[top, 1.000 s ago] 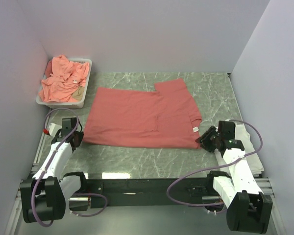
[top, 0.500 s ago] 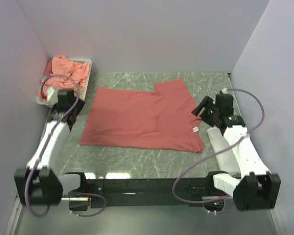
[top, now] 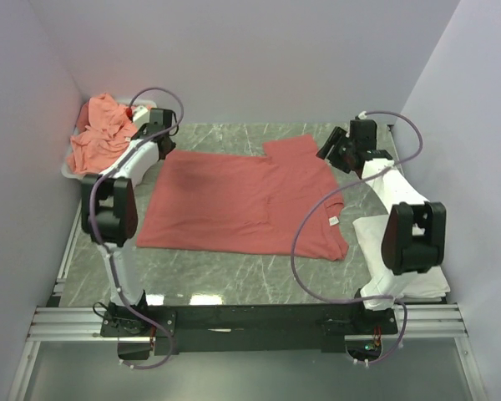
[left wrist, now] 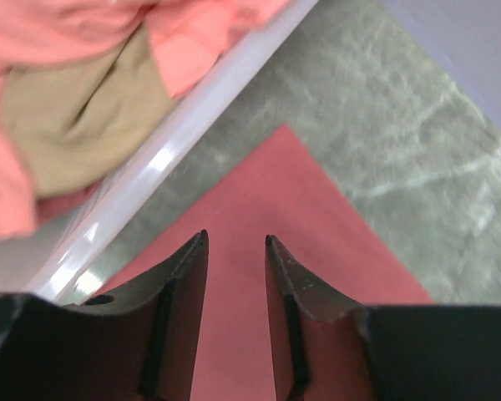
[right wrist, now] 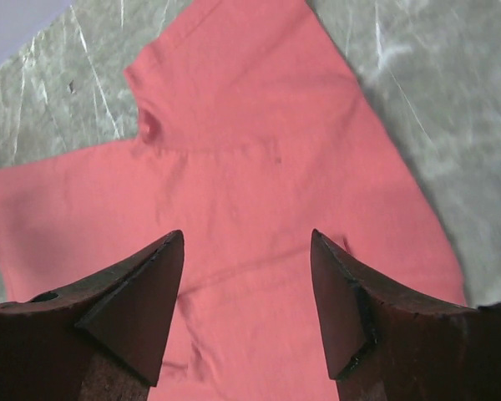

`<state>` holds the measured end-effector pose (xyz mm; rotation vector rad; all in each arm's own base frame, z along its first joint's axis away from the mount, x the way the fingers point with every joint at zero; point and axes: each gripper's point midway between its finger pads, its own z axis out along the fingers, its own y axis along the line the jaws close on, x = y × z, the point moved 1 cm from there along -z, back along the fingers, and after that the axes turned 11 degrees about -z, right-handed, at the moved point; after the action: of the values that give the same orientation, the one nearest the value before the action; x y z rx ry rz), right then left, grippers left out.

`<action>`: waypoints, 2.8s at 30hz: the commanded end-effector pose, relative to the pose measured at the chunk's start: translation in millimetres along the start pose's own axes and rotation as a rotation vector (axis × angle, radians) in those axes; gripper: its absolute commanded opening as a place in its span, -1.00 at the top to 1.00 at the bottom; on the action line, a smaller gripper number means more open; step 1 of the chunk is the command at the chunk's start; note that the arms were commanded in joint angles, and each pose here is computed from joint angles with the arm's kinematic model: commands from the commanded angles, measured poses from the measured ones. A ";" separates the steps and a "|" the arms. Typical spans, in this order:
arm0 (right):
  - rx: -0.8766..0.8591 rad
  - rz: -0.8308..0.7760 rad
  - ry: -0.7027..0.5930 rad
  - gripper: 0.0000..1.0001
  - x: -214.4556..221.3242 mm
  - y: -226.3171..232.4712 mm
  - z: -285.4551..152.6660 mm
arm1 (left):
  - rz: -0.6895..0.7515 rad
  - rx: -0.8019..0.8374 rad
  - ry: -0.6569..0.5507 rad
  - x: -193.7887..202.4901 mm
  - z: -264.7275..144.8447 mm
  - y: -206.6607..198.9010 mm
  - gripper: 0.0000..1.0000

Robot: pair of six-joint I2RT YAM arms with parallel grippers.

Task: Fold and stack the t-shirts
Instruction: Fold the tshirt

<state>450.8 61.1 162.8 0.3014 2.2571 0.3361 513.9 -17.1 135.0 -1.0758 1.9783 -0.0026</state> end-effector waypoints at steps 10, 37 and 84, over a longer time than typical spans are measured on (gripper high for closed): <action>-0.065 -0.072 -0.085 -0.36 -35.8 19.0 30.8 | 0.116 -0.074 -0.098 -3.5 78.4 -38.5 0.26; -0.111 -0.064 -0.028 -0.35 -26.8 18.1 59.2 | 0.060 -0.069 -0.013 37.9 118.6 -42.7 0.44; 0.083 -0.011 0.122 -0.21 -24.9 -36.1 137.9 | 0.039 0.061 -0.032 14.7 79.2 -56.9 0.99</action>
<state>558.8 52.5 69.1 0.3021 2.4129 0.3449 591.0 -26.7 43.7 -1.0358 2.0512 0.0776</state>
